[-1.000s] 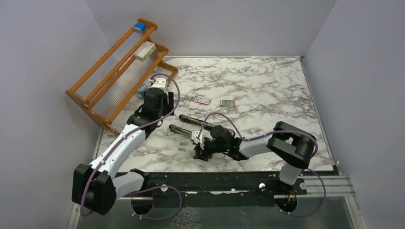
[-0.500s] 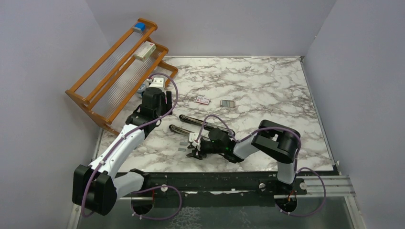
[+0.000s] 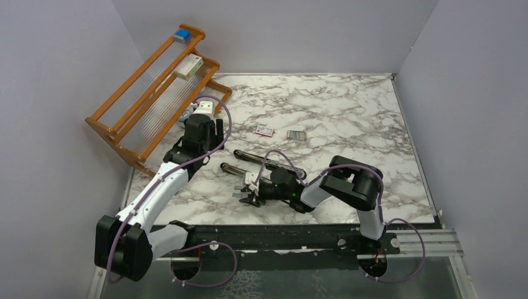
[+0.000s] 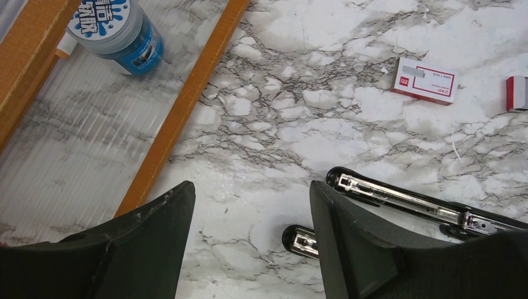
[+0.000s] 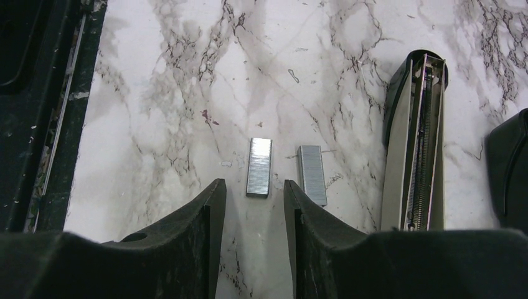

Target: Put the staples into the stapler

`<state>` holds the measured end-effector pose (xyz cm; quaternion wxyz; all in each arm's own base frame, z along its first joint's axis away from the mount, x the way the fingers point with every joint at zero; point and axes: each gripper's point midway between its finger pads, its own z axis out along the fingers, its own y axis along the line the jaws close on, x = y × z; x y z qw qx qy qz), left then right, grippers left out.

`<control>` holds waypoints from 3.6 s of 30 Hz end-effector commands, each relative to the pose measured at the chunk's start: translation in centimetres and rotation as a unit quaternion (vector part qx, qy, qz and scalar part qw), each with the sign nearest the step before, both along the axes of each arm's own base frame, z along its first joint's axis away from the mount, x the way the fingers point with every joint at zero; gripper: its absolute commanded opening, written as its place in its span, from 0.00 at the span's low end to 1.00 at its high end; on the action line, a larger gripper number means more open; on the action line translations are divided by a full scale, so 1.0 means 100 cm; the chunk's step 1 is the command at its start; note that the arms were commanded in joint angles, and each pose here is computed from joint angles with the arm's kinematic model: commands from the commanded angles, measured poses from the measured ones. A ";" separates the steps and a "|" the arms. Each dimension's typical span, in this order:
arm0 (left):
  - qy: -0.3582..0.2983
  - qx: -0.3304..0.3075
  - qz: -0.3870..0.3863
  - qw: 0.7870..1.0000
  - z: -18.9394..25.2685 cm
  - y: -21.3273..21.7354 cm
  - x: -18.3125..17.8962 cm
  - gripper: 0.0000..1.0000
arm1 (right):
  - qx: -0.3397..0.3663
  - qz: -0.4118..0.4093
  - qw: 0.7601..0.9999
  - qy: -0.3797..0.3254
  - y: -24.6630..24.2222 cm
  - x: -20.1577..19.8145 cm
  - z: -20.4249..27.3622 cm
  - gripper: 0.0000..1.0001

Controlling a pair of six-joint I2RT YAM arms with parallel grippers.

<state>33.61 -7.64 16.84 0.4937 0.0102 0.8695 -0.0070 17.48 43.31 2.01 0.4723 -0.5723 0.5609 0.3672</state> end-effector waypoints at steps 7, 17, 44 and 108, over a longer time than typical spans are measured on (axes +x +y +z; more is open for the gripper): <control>-0.007 -0.007 -0.005 1.000 0.003 0.000 0.001 0.71 | -0.103 -0.014 0.994 0.041 -0.027 -0.009 -0.067 0.39; -0.008 -0.009 -0.005 1.000 0.004 0.000 0.001 0.71 | -0.115 -0.012 0.992 0.044 -0.028 -0.009 -0.073 0.37; -0.029 -0.005 0.032 0.999 0.012 0.016 0.000 0.71 | 0.018 0.002 1.000 0.008 -0.001 -0.006 0.075 0.01; 0.097 -0.074 -0.054 0.991 -0.038 -0.028 0.091 0.68 | -0.058 -0.195 0.979 0.015 -0.165 0.117 0.134 0.01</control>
